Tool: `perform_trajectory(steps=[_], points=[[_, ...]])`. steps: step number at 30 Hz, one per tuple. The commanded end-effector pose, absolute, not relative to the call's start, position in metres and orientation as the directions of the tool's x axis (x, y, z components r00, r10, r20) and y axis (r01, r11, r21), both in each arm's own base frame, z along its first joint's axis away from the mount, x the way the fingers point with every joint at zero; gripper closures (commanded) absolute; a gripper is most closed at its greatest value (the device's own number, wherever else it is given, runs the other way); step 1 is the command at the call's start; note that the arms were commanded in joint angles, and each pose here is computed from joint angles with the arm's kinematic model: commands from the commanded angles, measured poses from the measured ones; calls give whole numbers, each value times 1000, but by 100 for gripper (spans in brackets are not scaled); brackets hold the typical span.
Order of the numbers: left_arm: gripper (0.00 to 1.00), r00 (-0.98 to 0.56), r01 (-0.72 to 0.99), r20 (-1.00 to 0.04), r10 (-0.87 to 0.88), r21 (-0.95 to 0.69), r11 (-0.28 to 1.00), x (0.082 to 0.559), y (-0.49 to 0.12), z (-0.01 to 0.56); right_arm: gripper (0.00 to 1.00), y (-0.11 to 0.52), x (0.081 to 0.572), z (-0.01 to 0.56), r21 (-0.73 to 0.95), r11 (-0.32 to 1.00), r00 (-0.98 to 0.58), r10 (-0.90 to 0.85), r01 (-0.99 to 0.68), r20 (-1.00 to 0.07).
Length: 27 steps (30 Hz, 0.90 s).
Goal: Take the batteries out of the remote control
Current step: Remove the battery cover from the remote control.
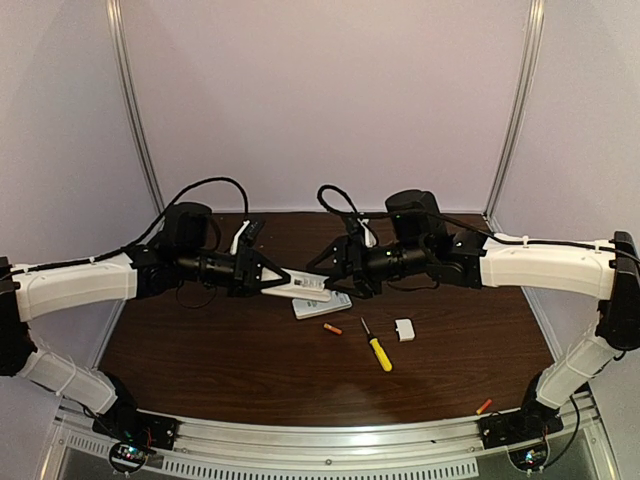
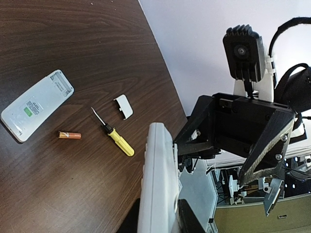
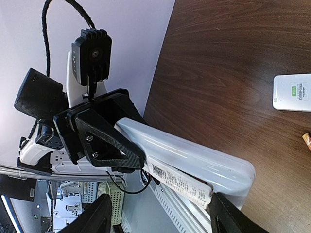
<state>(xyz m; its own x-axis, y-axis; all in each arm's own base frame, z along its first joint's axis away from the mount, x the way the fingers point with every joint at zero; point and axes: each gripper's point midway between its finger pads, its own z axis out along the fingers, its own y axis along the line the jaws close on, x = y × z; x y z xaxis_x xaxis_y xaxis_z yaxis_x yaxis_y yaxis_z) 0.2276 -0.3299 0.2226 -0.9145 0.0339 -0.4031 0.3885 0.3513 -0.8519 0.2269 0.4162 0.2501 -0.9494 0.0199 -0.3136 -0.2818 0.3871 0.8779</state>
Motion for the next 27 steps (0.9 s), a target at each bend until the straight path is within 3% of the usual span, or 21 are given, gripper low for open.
perform_trajectory(steps=[1, 27], points=[[100, -850, 527, -513, 119, -830, 182, 198, -359, 247, 30, 438, 195, 318, 888, 121, -897, -55, -443, -439], [100, -883, 465, -462, 81, -838, 284, 202, -347, 207, 30, 428, 194, 322, 874, 155, -887, -53, -461, -458]])
